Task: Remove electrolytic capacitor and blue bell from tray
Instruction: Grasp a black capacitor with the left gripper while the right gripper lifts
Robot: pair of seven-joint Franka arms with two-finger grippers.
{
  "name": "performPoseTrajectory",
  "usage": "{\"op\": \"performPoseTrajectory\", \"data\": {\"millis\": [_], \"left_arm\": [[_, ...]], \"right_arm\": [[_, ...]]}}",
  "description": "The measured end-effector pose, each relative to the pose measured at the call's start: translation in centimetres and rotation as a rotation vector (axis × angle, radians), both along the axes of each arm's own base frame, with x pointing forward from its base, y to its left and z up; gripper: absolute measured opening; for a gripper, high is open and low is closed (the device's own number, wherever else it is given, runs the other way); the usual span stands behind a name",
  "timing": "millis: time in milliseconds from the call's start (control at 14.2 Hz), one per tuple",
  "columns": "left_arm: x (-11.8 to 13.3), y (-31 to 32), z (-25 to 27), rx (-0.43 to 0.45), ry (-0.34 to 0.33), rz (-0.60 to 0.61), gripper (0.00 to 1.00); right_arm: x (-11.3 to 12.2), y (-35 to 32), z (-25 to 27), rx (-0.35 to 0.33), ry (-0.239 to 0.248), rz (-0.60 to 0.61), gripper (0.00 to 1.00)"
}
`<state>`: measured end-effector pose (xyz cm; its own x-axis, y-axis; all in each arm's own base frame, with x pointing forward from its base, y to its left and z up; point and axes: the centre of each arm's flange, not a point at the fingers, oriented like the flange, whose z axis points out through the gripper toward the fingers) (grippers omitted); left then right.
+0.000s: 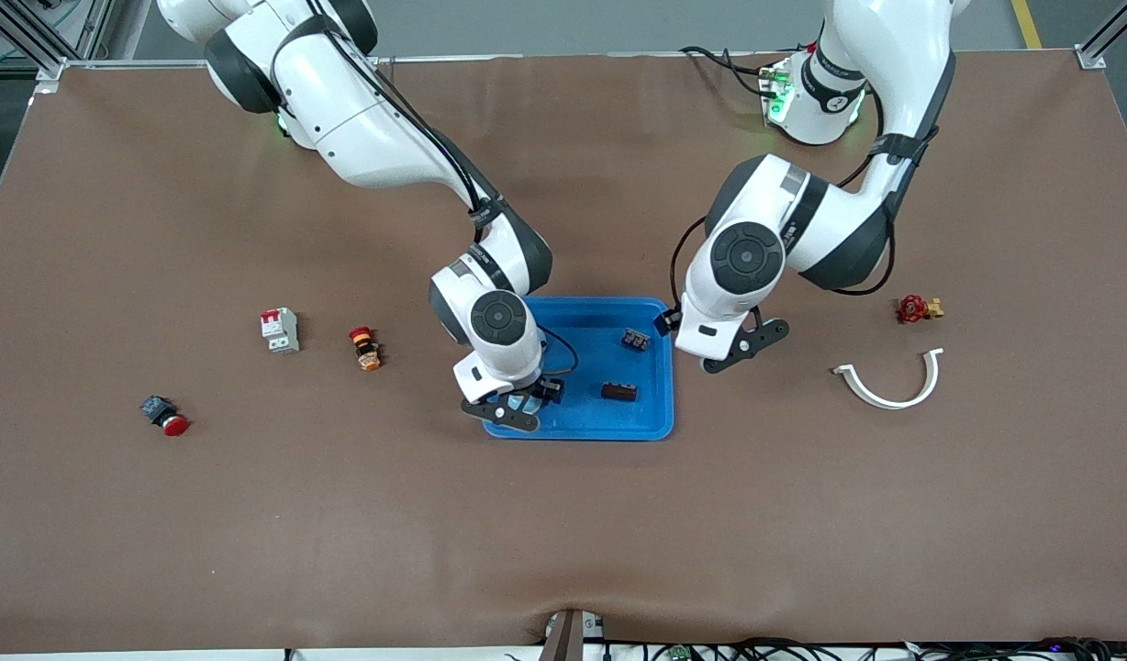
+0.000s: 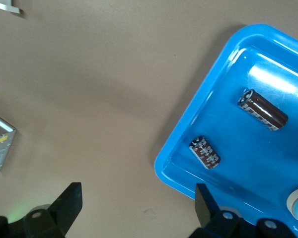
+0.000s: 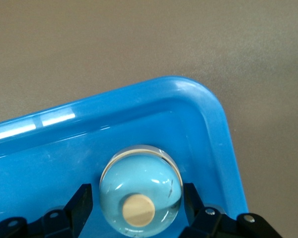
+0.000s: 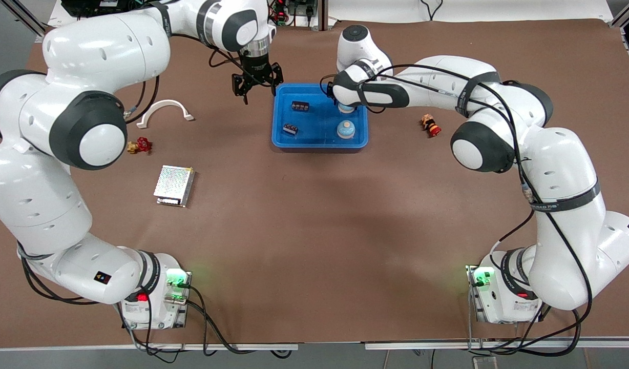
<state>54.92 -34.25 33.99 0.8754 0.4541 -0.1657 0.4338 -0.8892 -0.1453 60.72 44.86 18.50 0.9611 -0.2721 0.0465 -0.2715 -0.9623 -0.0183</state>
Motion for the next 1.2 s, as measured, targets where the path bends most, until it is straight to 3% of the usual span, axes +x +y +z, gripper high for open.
{"op": "performPoseTrajectory", "data": {"millis": [141, 774, 1196], "left_arm": [[0.1, -0.2, -0.5, -0.005, -0.007, 0.003, 1.00], [-0.6, -1.5, -0.5, 0.010, -0.017, 0.029, 1.00], [-0.6, -1.5, -0.5, 0.012, -0.019, 0.028, 1.00]], "right_arm": [[0.1, 0.0, 0.1, -0.002, -0.004, 0.009, 0.68], [0.6, 0.1, 0.9, 0.003, -0.017, 0.006, 0.68], [1.0, -0.5, 5.6, -0.040, 0.025, -0.007, 0.68]]}}
